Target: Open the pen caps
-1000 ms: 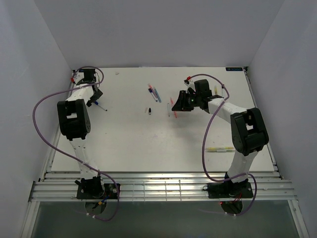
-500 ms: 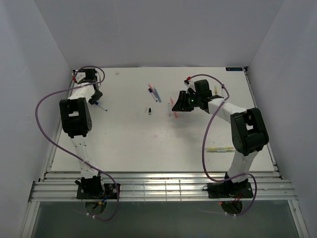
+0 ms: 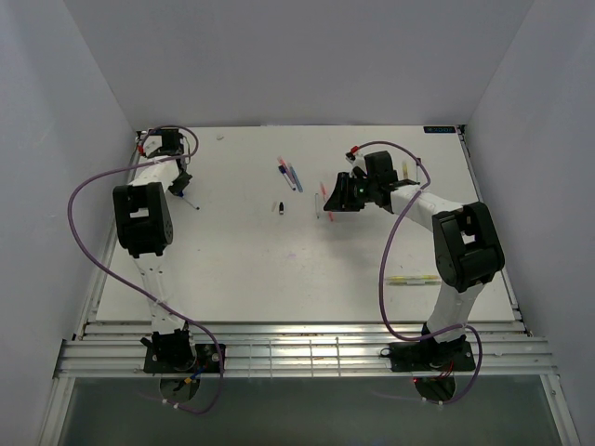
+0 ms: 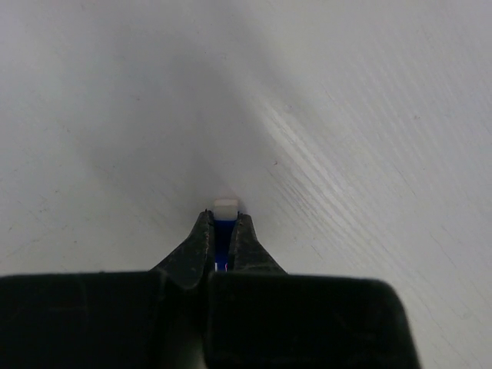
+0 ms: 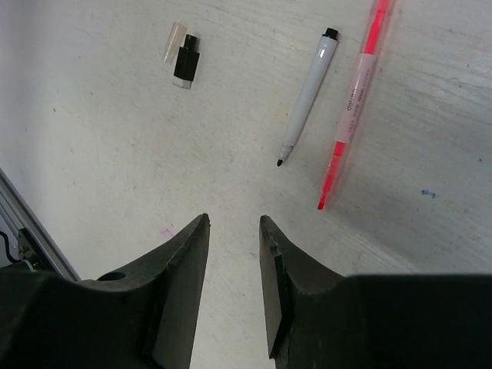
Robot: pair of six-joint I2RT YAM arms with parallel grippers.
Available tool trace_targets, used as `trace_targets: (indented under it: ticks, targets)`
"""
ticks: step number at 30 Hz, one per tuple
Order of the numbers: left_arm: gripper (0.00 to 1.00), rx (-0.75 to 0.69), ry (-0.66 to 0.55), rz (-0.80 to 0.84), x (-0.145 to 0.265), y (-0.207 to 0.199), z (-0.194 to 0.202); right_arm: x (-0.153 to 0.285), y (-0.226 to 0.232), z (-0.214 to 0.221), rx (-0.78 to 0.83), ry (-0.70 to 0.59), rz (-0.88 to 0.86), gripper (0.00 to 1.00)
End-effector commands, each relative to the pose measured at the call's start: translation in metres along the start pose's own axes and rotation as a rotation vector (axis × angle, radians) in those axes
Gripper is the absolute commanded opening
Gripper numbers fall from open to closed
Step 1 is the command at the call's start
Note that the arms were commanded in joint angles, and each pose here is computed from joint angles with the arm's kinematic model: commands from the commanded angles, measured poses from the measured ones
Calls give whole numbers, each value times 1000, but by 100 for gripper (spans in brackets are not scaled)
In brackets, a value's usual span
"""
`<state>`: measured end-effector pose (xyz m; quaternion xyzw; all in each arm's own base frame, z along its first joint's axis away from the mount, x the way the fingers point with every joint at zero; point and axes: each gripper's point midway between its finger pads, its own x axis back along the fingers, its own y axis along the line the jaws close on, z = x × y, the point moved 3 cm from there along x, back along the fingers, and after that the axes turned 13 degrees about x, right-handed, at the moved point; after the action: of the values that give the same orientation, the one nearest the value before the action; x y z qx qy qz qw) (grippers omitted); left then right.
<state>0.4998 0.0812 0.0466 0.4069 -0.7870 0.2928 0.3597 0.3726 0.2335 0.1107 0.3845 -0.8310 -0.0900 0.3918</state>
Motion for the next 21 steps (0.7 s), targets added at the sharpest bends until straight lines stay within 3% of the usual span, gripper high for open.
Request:
trace_targets:
  ticks: [1, 8, 12, 21]
  targets:
    - [0, -13, 49, 15, 13, 6, 7, 13, 14, -16, 62, -39, 11, 39]
    - [0, -11, 77, 284, 91, -1, 7, 21, 67, -16, 109, -28, -96, 48]
    - [0, -41, 169, 579, 162, -11, 32, 25, 105, -19, 125, -55, -200, 58]
    - [0, -97, 286, 1048, 299, -2, 87, 22, 188, -22, 104, -114, -545, 62]
